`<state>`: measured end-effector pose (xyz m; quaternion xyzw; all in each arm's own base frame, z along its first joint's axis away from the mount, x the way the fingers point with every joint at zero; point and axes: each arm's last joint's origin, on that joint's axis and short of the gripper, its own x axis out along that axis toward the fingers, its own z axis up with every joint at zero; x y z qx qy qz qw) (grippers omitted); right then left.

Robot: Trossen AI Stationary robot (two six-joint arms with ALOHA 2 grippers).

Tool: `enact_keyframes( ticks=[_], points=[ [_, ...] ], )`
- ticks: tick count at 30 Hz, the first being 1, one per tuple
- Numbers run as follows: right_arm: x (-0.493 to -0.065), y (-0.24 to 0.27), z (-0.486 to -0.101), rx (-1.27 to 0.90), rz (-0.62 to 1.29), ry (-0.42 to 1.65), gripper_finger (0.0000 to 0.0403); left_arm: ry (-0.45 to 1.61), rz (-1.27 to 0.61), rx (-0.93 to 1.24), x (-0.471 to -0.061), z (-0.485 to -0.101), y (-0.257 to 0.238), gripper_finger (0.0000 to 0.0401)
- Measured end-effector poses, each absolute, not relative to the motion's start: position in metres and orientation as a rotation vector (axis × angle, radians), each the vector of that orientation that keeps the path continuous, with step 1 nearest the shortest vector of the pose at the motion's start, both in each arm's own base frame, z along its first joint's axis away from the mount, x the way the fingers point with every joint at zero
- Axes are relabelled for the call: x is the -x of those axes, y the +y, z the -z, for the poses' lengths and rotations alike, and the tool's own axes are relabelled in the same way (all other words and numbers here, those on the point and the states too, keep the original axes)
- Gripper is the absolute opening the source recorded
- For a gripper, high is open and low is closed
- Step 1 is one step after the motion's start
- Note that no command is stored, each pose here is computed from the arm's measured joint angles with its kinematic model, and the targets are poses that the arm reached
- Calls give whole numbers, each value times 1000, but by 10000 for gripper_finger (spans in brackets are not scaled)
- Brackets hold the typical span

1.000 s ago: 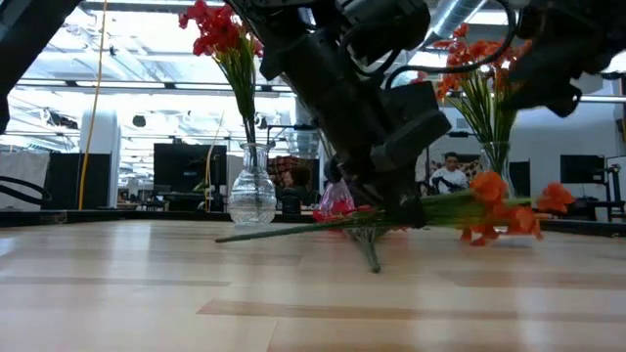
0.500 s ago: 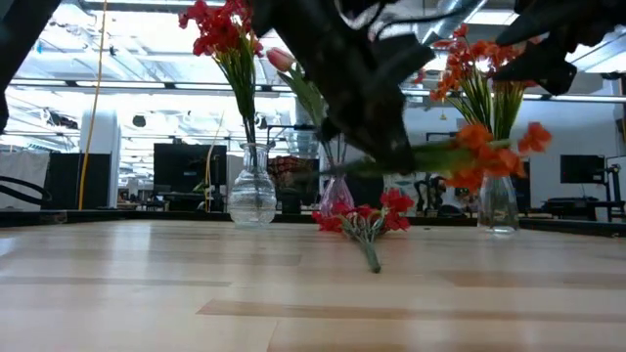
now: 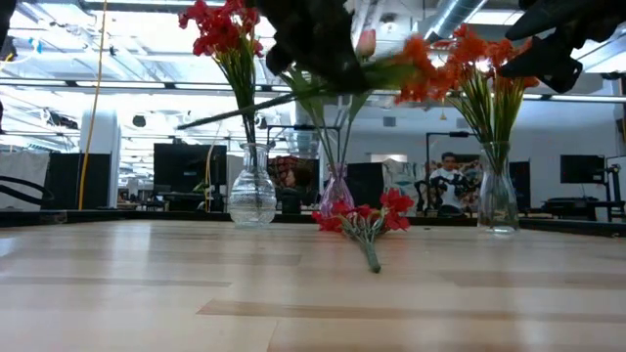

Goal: Sort flowers into vase by color
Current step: Put the orange flowers into the right transparent vase

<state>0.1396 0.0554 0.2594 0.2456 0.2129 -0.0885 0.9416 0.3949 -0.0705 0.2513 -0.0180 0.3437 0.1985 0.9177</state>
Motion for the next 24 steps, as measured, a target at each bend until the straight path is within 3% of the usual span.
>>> enact_keyframes(
  ticks=[10,24],
  points=[
    [-156,62,-258,-474,189,390,256,343,-440,62,-400,-270,-67,9],
    [-196,77,-277,-256,232,52,256,192,-366,50,-407,-286,-68,9]
  ],
)
